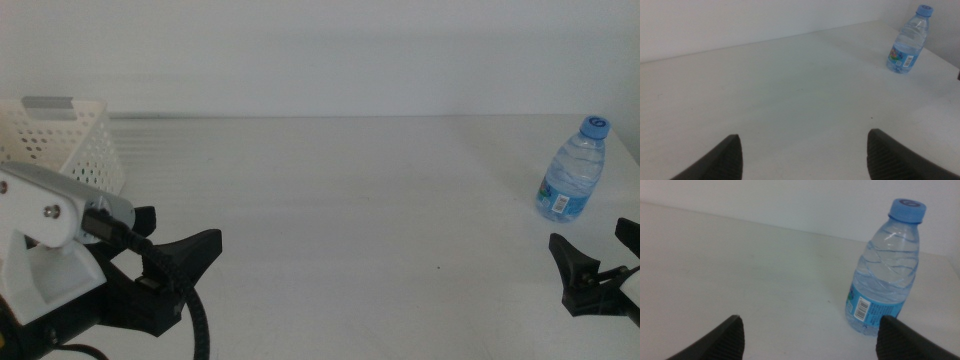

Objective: Use arms to grab the bottles and put them into the dustbin to the left of the table.

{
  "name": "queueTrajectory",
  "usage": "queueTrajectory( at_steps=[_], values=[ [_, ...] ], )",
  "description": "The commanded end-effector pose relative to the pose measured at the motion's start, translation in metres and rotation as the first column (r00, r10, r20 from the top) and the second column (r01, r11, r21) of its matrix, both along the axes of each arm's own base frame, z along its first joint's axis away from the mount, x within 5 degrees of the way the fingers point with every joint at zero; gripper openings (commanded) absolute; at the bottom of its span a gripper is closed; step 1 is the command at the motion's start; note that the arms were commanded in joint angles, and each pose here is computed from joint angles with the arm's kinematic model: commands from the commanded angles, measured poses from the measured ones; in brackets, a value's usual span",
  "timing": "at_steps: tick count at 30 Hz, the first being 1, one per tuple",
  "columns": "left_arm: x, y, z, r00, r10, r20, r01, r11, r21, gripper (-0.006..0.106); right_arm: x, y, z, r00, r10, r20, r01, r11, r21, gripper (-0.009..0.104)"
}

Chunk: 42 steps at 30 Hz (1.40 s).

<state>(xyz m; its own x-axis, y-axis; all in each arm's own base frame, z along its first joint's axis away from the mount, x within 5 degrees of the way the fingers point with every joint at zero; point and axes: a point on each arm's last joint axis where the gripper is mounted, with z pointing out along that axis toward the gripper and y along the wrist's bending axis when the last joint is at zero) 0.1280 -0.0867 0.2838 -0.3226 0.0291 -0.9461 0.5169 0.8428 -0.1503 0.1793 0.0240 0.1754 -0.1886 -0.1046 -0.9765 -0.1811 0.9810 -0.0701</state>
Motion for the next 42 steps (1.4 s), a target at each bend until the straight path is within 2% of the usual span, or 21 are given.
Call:
queueTrajectory(
  at_steps=[1,5,9,24,33,39,42],
  values=[
    [0.001,-0.002,0.017,0.996,-0.001,0.086,0.007,0.997,-0.075,0.077,0.011,-0.002,0.010,0.991,-0.036,0.130,0.032,0.999,0.031,0.079],
    [0.001,-0.002,0.017,0.996,-0.001,0.086,0.007,0.997,-0.075,0.077,0.019,-0.009,0.000,0.981,-0.121,0.155,0.111,0.992,0.067,0.079],
    [0.001,-0.002,0.017,0.996,-0.001,0.086,0.007,0.997,-0.075,0.077,0.026,-0.013,-0.008,0.969,-0.168,0.182,0.159,0.985,0.065,0.079],
    [0.001,-0.002,0.017,0.996,-0.001,0.086,0.007,0.997,-0.075,0.077,0.086,-0.014,-0.026,0.960,-0.251,0.127,0.243,0.967,0.077,0.082],
    [0.001,-0.002,0.017,0.996,-0.001,0.086,0.007,0.997,-0.075,0.077,0.129,-0.027,-0.020,0.946,-0.303,0.116,0.294,0.952,0.088,0.082],
    [0.001,-0.002,0.017,0.996,-0.001,0.086,0.007,0.997,-0.075,0.077,0.156,-0.029,-0.013,0.952,-0.289,0.102,0.289,0.957,0.020,0.082],
    [0.001,-0.002,0.017,0.996,-0.001,0.086,0.007,0.997,-0.075,0.077,0.166,-0.033,-0.014,0.950,-0.298,0.092,0.298,0.954,0.008,0.082]
  ],
)
